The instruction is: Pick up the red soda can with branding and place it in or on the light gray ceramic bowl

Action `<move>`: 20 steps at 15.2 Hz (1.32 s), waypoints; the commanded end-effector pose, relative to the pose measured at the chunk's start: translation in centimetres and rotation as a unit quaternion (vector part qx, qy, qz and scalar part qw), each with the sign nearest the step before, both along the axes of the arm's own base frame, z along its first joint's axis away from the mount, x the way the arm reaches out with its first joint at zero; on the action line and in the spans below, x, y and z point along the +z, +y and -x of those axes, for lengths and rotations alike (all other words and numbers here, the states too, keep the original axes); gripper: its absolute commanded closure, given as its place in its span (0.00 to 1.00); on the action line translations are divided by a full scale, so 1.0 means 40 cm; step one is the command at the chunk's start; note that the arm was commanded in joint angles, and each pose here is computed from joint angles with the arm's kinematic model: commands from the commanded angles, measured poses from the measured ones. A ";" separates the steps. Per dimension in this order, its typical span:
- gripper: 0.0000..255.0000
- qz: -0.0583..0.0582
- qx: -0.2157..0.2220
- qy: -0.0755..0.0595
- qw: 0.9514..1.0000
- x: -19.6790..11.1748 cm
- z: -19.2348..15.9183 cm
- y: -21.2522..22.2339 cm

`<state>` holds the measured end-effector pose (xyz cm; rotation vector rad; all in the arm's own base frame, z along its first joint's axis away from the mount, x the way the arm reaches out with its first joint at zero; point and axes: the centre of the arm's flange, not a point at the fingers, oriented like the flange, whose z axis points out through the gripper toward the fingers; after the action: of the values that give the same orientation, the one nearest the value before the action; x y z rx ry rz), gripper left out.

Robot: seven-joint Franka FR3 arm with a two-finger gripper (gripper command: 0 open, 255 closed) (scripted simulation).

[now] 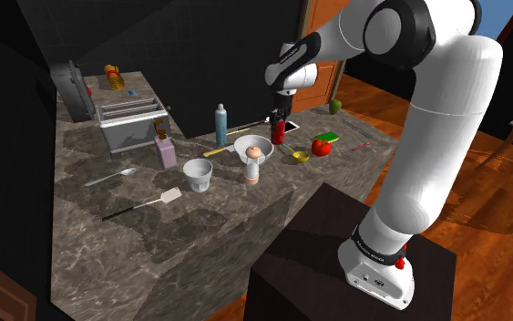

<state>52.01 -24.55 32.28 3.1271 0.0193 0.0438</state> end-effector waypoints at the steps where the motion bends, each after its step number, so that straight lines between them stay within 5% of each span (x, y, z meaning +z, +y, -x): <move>1: 1.00 0.000 0.000 0.000 1.000 0.012 -0.069 0.005; 8: 1.00 0.000 0.000 0.000 1.000 0.046 -0.293 0.020; 20: 1.00 0.000 0.000 0.000 1.000 -0.112 -0.293 0.020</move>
<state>63.76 -23.71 28.35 3.1281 0.0193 0.0427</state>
